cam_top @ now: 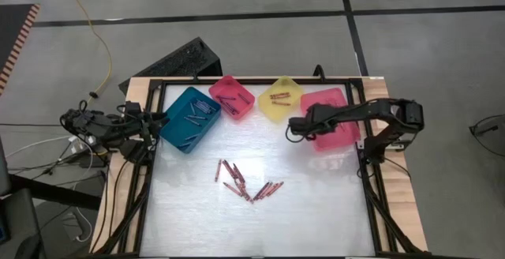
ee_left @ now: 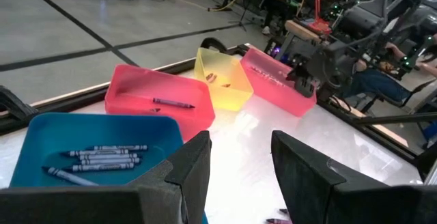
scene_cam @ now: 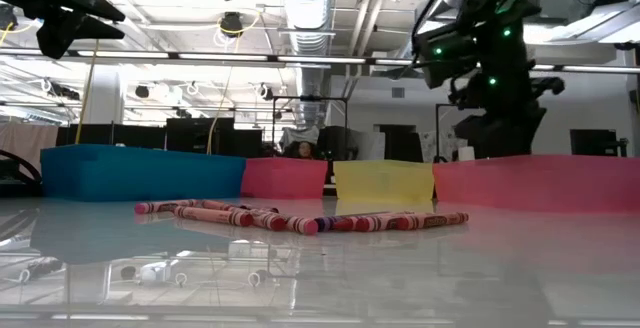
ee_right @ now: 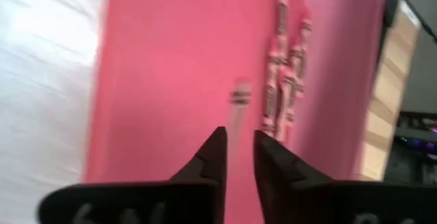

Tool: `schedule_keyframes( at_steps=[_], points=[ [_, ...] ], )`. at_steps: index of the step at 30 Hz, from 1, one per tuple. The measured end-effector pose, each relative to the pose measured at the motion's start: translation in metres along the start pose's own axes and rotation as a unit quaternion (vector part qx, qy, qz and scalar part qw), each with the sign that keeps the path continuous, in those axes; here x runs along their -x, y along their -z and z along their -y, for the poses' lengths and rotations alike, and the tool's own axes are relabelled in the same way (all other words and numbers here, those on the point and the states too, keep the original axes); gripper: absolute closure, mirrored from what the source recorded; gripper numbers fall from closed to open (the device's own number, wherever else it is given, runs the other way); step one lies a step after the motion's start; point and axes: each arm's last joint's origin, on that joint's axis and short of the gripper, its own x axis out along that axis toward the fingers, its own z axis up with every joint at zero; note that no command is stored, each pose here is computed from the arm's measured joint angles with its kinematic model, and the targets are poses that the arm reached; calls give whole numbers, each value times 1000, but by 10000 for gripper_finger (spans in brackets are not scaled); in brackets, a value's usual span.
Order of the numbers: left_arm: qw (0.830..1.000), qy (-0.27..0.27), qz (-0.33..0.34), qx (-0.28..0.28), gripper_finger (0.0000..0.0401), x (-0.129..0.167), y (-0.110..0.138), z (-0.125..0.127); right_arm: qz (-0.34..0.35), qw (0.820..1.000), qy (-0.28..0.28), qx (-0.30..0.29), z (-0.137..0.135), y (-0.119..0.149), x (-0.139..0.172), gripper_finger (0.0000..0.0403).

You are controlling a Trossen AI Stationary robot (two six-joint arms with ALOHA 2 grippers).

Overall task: Sort crayons
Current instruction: Put the pink crayon into the right pink bin, then put the red crayon into the yellow bin

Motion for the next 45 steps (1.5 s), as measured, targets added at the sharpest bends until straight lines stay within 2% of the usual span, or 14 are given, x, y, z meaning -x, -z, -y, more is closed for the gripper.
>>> schedule_keyframes(
  at_steps=[5, 8, 11, 14, 16, 17, 20, 22, 25, 27, 30, 35, 45],
  points=[
    [1000, 0, 0, 2, 256, 0, 0, 0, 9, 999, -37, 19, -5, -8, -2, 298],
    [1000, 0, -1, 2, 256, 0, 0, 0, 21, 998, -53, 30, -9, -8, 3, 280],
    [1000, 0, 0, 0, 256, 0, 0, 0, 47, 994, -81, 59, -17, -7, 20, 274],
    [1000, 0, -1, -3, 256, 0, 0, 0, 92, 980, -137, 110, -31, -1, 44, 275],
    [1000, 0, -1, -3, 256, 0, 0, 0, 128, 956, -197, 174, -45, 6, 64, 277],
    [1000, 0, -1, -3, 256, 0, 0, 0, 146, 937, -236, 215, -53, 13, 74, 277],
    [1000, 0, -1, -4, 256, 0, 0, 0, 205, 860, -339, 322, -76, 39, 101, 278],
    [1000, 0, -1, -4, 256, 0, 0, 0, 244, 819, -373, 360, -87, 58, 116, 278],
    [1000, 1, -1, -4, 256, 0, 0, 0, 280, 778, -401, 393, -103, 83, 127, 278],
    [1000, 1, -1, -4, 256, 0, 0, 0, 288, 765, -410, 405, -115, 95, 128, 278],
    [1000, 1, -2, -3, 256, 0, 0, 0, 288, 755, -413, 420, -134, 109, 122, 278],
    [1000, 2, -2, -1, 256, 0, 0, 0, 271, 753, -389, 457, -156, 130, 104, 278],
    [1000, 1, -3, -3, 256, 0, 1, 0, 242, 756, -372, 482, -161, 136, 93, 278]
  ],
)
